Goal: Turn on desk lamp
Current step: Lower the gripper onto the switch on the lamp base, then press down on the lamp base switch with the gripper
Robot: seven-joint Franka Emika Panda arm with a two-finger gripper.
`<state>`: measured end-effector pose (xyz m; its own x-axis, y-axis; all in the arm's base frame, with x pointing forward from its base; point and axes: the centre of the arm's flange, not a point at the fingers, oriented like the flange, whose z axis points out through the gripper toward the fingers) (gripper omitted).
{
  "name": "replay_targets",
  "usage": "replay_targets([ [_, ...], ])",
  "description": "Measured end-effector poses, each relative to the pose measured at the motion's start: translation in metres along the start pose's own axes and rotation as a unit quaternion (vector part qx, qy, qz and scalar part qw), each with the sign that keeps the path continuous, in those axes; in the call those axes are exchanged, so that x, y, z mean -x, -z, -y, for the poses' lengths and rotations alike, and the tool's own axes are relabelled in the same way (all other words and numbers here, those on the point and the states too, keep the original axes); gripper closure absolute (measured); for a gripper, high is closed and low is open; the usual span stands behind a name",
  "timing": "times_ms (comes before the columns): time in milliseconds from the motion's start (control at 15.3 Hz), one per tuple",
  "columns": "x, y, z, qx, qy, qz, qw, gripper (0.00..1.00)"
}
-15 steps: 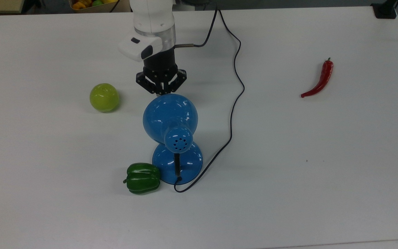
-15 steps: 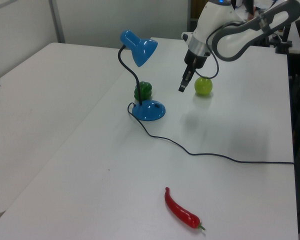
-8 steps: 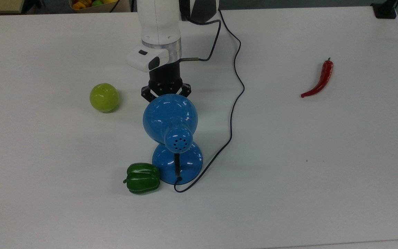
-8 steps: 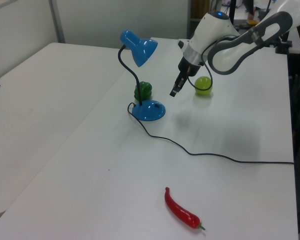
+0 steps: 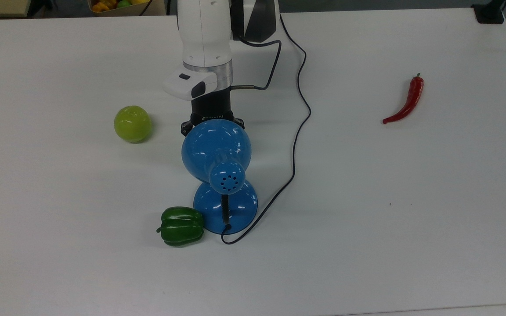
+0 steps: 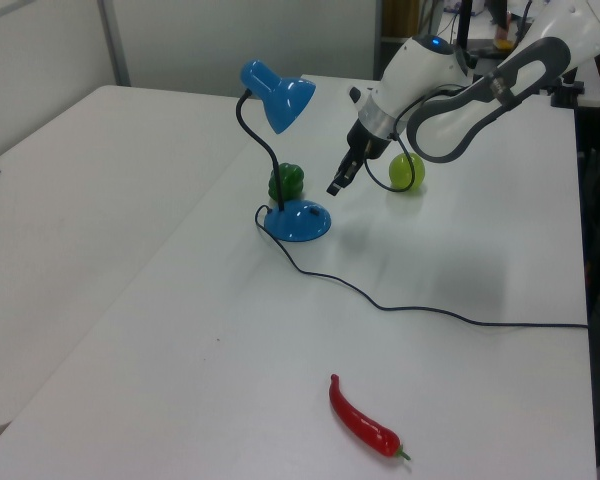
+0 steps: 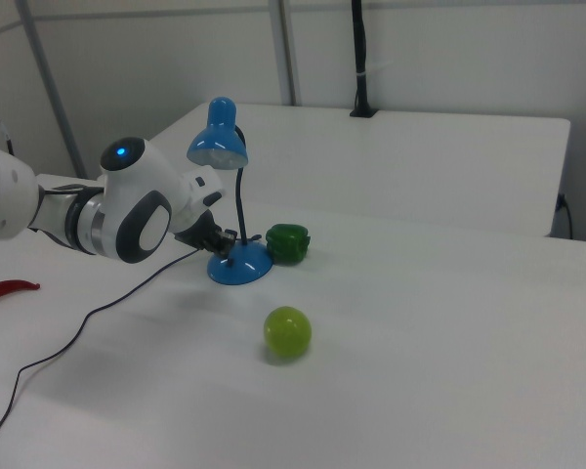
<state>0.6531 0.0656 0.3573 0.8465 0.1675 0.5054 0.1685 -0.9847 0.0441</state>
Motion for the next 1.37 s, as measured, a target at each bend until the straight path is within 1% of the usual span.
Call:
replay_targets([
  [392, -0.012, -0.015, 0.003, 0.001, 0.004, -0.005, 1.0, 0.99],
  [719, -0.01, -0.034, 0.004, 0.001, 0.005, 0.004, 1.0, 0.99],
  [1112, -0.013, -0.039, 0.005, 0.001, 0.006, 0.002, 1.0, 0.99],
  [1373, -0.017, -0.04, 0.006, 0.004, 0.007, -0.024, 0.9997, 0.99],
])
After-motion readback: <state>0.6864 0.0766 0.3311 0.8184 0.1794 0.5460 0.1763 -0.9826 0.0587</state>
